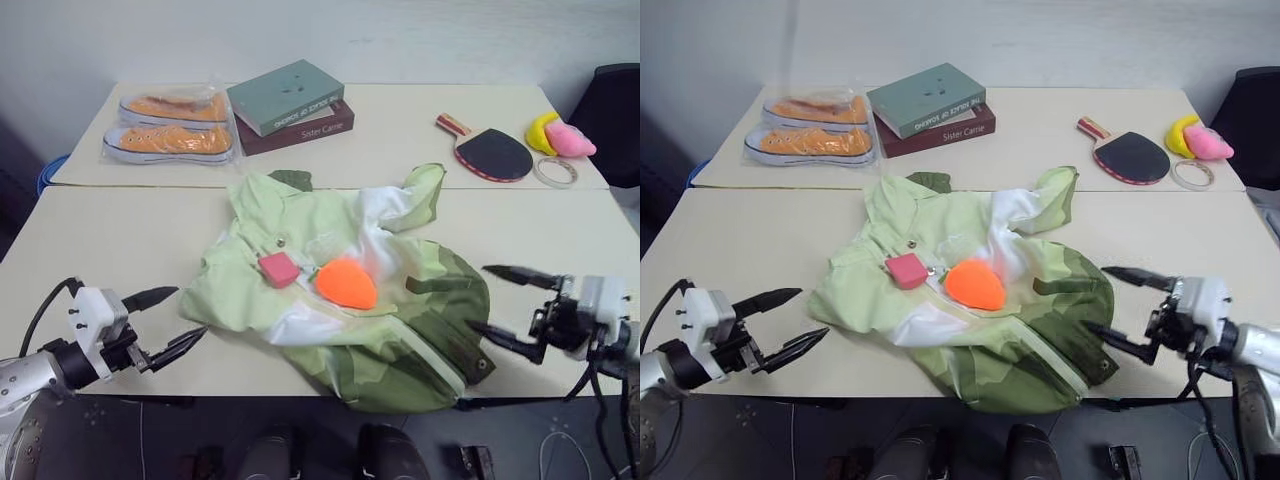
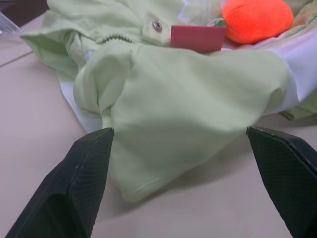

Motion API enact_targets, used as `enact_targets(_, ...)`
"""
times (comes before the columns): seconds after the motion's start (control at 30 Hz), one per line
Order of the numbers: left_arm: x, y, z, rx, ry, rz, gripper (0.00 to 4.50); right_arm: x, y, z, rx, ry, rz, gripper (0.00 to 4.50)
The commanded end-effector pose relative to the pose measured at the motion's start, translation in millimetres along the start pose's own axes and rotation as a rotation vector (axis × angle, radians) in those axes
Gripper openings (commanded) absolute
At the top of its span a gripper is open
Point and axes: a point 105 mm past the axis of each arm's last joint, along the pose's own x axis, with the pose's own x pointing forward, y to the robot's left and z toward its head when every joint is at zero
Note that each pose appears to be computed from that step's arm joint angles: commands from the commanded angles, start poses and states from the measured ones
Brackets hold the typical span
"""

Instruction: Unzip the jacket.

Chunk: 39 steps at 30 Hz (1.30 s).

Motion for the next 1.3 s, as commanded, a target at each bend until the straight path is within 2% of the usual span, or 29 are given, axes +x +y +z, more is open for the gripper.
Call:
enact_targets(0.03, -9, -1, 11, 0.027, -0.02, 0.026, 4.5, 4, 4, 7, -0.03, -0.024, 0.034, 4.47)
enact_targets(0.13, -11, 1, 7, -0.046, -0.024, 0.071, 4.5, 6, 1, 7, -0.031, -0.029, 0.023, 4.47)
enact_targets(0.2, -11, 8, 1, -0.134, 0.031, 0.106, 4.5, 6, -1, 6, -0.028, -0.027, 0.015, 4.47)
enact_targets(0.3, -12, 13, 16, -0.21, -0.05, 0.083, 4.5, 11, -6, 8, 0.002, -0.045, -0.019, 4.47)
enact_targets(0.53, -2, 8, 34, -0.119, -0.017, -0.017, 4.5, 24, 6, 21, -0.029, -0.13, 0.034, 4.47)
enact_targets(0.7, 30, -9, 61, -0.102, -0.09, -0.194, 4.5, 41, 11, 43, -0.054, -0.246, 0.02, 4.47)
enact_targets(0.83, 78, -17, 77, -0.081, -0.13, -0.302, 4.5, 57, 13, 56, -0.052, -0.318, 0.035, 4.47)
enact_targets(0.93, 107, -15, 68, -0.027, -0.076, -0.316, 4.5, 62, 10, 58, -0.04, -0.334, 0.027, 4.47)
enact_targets(1.13, 137, 6, 43, 0.026, 0.021, -0.259, 4.5, 65, 7, 54, 0.036, -0.299, 0.011, 4.47)
enact_targets(1.27, 147, -6, 42, 0.014, 0.006, -0.338, 4.5, 65, 6, 54, 0.042, -0.292, -0.014, 4.47)
enact_targets(1.3, 149, -8, 42, 0.002, -0.005, -0.352, 4.09, 65, 5, 54, 0.045, -0.293, -0.021, 4.5)
